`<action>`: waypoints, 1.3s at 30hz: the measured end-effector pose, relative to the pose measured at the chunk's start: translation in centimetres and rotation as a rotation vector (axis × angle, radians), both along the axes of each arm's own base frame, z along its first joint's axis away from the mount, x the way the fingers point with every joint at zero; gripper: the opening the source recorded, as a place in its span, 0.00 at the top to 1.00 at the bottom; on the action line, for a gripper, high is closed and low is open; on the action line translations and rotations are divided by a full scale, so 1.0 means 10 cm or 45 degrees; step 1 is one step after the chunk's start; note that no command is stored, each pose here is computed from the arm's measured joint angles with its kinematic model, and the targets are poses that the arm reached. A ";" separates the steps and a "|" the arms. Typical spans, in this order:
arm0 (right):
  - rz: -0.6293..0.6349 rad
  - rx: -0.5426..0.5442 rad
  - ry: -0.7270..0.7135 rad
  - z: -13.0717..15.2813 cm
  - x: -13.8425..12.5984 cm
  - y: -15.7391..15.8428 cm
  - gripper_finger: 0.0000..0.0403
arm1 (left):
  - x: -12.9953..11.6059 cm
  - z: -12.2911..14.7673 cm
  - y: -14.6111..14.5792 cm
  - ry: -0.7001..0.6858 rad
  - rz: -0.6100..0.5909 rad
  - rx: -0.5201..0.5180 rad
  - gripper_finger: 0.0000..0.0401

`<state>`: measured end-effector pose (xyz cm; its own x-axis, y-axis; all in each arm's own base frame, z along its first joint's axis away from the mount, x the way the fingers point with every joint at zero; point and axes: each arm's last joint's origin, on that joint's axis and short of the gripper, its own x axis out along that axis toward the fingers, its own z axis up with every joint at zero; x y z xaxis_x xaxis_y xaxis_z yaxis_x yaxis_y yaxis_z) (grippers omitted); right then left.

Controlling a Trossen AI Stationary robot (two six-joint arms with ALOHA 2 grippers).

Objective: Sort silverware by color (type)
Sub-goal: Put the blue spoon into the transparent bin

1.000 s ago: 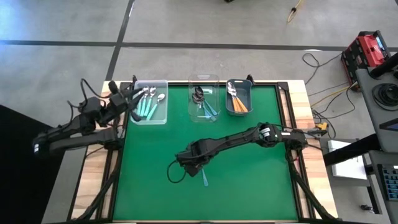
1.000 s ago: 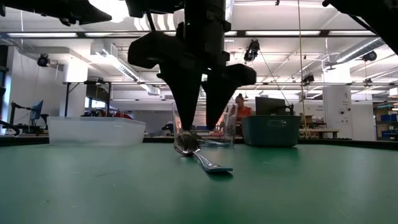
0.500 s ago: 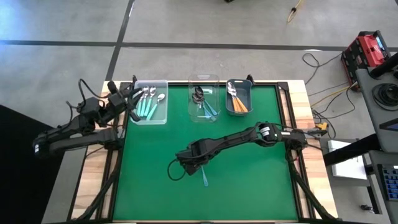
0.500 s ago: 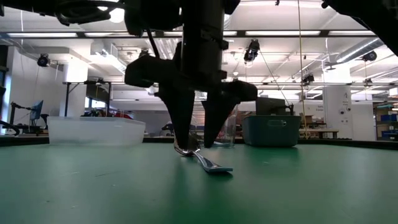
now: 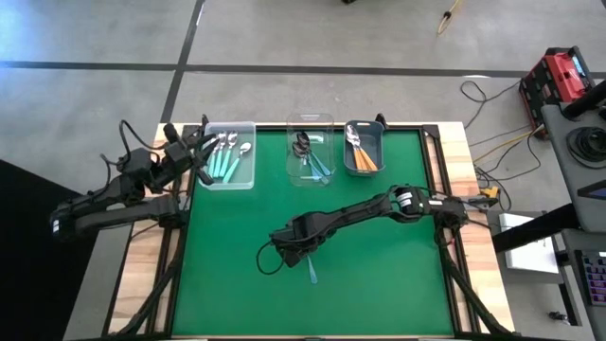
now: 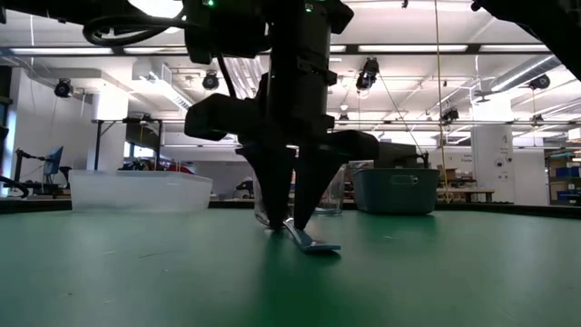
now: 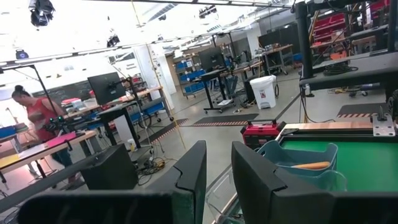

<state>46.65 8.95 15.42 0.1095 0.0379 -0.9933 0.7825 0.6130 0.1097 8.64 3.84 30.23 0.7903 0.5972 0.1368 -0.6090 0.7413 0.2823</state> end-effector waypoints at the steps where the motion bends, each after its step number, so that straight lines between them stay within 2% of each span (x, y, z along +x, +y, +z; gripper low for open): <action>1: 0.004 0.003 0.003 0.00 0.00 -0.01 0.76 | 0.00 0.00 0.00 0.000 0.000 0.000 0.85; 9: 0.092 0.029 -0.009 0.00 0.01 -0.02 0.95 | 0.00 0.00 0.00 -0.004 0.001 0.002 0.85; 13: 0.206 0.025 -0.029 0.00 0.02 -0.02 0.97 | 0.00 0.00 0.00 -0.004 0.000 0.001 0.85; 18: 0.250 0.033 -0.066 0.09 0.03 -0.09 0.97 | 0.00 0.00 0.00 -0.003 0.001 0.001 0.85; 24: 0.269 0.007 -0.206 0.52 0.01 -0.16 0.97 | 0.00 0.00 0.00 -0.006 0.001 0.002 0.85; 32: 0.267 -0.177 -0.409 1.02 0.08 -0.29 0.98 | 0.01 0.00 0.00 -0.005 0.001 0.002 0.85; 39: 0.282 -0.346 -0.513 1.35 0.13 -0.57 0.98 | 0.01 0.01 0.00 -0.009 0.001 0.003 0.85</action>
